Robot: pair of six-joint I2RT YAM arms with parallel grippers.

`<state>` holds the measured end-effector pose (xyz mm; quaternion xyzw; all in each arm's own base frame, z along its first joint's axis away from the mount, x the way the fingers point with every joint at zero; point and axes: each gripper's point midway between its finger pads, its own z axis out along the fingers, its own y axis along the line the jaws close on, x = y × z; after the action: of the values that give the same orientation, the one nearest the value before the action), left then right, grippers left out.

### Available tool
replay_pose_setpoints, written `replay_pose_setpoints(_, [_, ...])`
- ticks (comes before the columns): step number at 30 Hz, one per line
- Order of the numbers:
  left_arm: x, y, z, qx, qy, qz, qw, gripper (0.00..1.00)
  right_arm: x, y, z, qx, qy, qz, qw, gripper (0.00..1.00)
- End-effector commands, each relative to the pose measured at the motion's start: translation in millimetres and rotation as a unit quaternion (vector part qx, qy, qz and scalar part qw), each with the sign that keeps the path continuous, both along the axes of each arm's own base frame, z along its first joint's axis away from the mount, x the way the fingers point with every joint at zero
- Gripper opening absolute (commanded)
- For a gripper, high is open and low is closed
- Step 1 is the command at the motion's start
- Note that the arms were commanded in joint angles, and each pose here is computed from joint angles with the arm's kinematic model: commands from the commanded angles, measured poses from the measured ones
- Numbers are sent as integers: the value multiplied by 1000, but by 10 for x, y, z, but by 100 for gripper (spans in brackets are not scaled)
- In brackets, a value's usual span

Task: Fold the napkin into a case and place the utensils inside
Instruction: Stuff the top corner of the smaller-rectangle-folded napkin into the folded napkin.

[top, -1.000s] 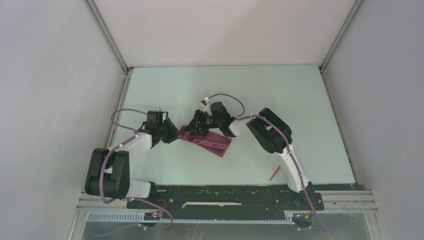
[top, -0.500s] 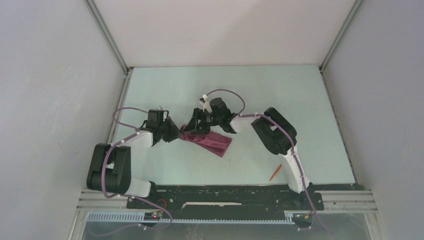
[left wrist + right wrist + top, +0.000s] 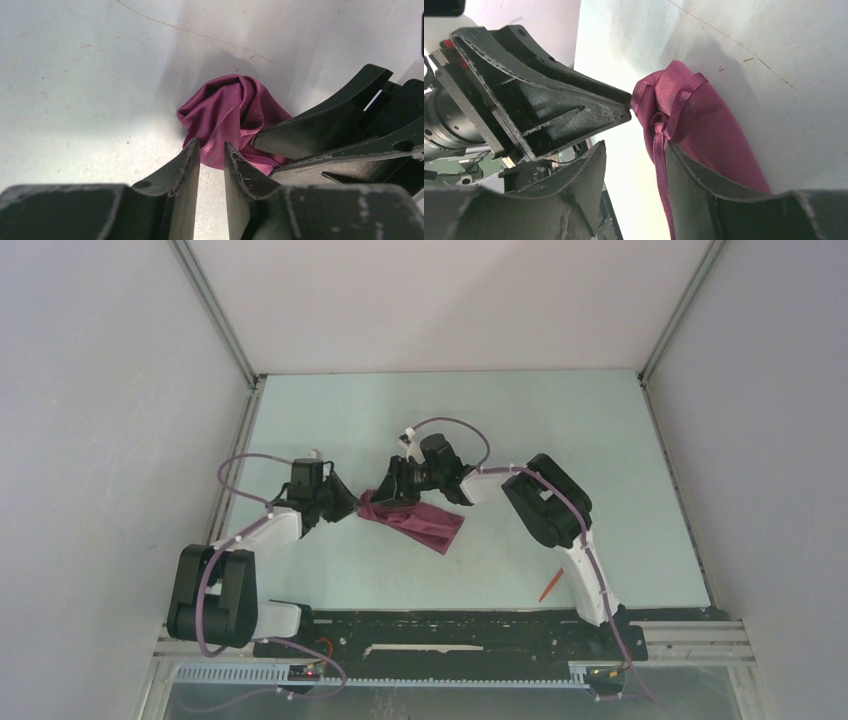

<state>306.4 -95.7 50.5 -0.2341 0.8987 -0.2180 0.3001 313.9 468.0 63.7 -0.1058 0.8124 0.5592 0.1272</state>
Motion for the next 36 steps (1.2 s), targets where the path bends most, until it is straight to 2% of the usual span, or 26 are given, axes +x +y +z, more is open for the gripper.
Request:
replay_pose_setpoints(1, [-1, 10, -48, 2, 2, -4, 1000, 29, 37, 120, 67, 24, -7, 8, 1000, 54])
replay_pose_setpoints(8, [-31, 0, -86, -1, 6, -6, 1000, 30, 20, 181, -32, 11, -8, 10, 1000, 61])
replay_pose_setpoints(11, [-40, -15, -132, -2, 11, -7, 1000, 20, -15, 258, -38, 14, -4, 18, 1000, 58])
replay_pose_setpoints(14, [-39, -26, -195, 0, 21, -10, 1000, 15, -64, 330, 4, 21, -6, 23, 999, 56])
replay_pose_setpoints(18, [-35, -11, -222, 3, 22, -6, 1000, 14, -101, 409, 58, 35, -1, 26, 999, 57])
replay_pose_setpoints(22, [-22, 31, -200, 12, 16, 1, 1000, 14, -108, 474, -72, 42, 22, 20, 999, 63])
replay_pose_setpoints(26, [-27, 52, -179, 18, 14, 2, 1000, 17, -50, 462, -235, 33, 37, 5, 999, 66])
replay_pose_setpoints(30, [-69, 76, -93, 23, 9, 3, 1000, 24, -32, 417, -250, 21, 24, 8, 999, 68])
replay_pose_setpoints(33, [-90, 80, 61, 20, -8, 5, 1000, 30, -39, 371, -117, 31, 17, 13, 999, 70])
replay_pose_setpoints(36, [-126, 81, 162, 18, -15, 4, 1000, 31, -54, 319, 80, 45, 16, 17, 999, 71])
